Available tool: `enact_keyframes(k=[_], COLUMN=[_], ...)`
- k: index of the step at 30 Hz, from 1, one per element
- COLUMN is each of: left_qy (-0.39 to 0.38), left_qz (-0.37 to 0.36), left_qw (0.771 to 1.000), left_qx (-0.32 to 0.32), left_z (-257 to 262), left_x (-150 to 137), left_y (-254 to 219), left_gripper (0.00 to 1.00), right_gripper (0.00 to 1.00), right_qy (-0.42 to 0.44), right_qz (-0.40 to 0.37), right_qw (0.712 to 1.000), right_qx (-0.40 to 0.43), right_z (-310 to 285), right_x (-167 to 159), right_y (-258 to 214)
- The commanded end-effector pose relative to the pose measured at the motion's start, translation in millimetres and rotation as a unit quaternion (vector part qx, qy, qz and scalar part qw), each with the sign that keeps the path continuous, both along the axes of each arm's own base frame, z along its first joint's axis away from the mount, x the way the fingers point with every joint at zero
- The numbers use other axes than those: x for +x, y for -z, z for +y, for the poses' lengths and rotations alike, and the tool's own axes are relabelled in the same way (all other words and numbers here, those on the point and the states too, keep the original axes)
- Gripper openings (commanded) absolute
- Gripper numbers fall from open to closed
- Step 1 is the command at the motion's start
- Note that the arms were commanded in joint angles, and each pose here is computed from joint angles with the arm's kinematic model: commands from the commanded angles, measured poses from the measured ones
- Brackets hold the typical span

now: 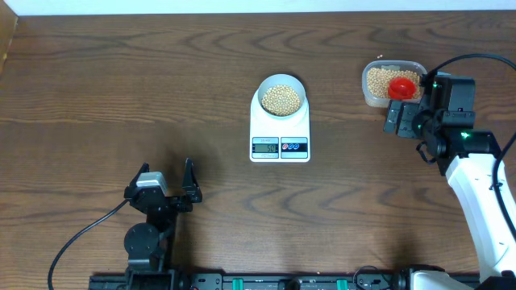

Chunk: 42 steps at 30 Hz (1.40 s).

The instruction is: Scoop item into bowl and weigh 50g on scale

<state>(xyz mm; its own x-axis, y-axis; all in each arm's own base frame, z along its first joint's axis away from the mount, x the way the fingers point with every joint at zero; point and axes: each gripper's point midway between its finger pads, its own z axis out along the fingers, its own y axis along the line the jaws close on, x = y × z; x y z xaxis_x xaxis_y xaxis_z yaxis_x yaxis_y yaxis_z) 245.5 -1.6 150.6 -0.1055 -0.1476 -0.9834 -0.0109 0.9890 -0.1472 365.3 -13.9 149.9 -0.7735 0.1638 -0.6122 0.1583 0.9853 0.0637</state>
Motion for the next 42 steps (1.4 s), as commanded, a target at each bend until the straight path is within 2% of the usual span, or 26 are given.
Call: enact_keyframes(k=[1, 10, 18, 26, 29, 36, 42], left_qy=[-0.006, -0.005, -0.006, -0.006, -0.006, -0.006, -0.005], left_qz=[0.025, 0.025, 0.025, 0.025, 0.025, 0.025, 0.025], left_qw=[1.000, 1.000, 1.000, 1.000, 1.000, 1.000, 1.000], left_qx=[-0.003, -0.003, -0.003, -0.003, -0.003, -0.003, -0.003], left_z=[1.5, 1.4, 1.6, 1.5, 1.5, 1.5, 1.4], left_x=[-1.5, -1.5, -1.5, -1.5, -1.5, -1.5, -1.5], left_y=[14.3, 14.3, 14.3, 14.3, 14.3, 14.3, 14.3], left_gripper=[0.96, 0.96, 0.96, 0.96, 0.96, 0.96, 0.96], right_gripper=[0.99, 0.99, 0.99, 0.99, 0.99, 0.99, 0.99], right_qy=[-0.004, -0.004, 0.001, 0.006, 0.008, 0.001, 0.000], right_qz=[-0.013, -0.007, -0.028, -0.174, -0.252, -0.383, -0.426], right_qw=[1.000, 1.000, 1.000, 0.984, 0.967, 0.924, 0.904], right_qx=[-0.008, -0.008, -0.015, -0.021, -0.021, -0.018, -0.017], right_z=[-0.4, -0.4, -2.7, -4.0, -3.8, 0.1, 0.9], right_x=[3.1, 0.8, -19.4, -36.8, -43.6, -66.8, -87.3], right_y=[-10.4, -8.8, -22.5, -48.2, -58.6, -61.0, -39.1])
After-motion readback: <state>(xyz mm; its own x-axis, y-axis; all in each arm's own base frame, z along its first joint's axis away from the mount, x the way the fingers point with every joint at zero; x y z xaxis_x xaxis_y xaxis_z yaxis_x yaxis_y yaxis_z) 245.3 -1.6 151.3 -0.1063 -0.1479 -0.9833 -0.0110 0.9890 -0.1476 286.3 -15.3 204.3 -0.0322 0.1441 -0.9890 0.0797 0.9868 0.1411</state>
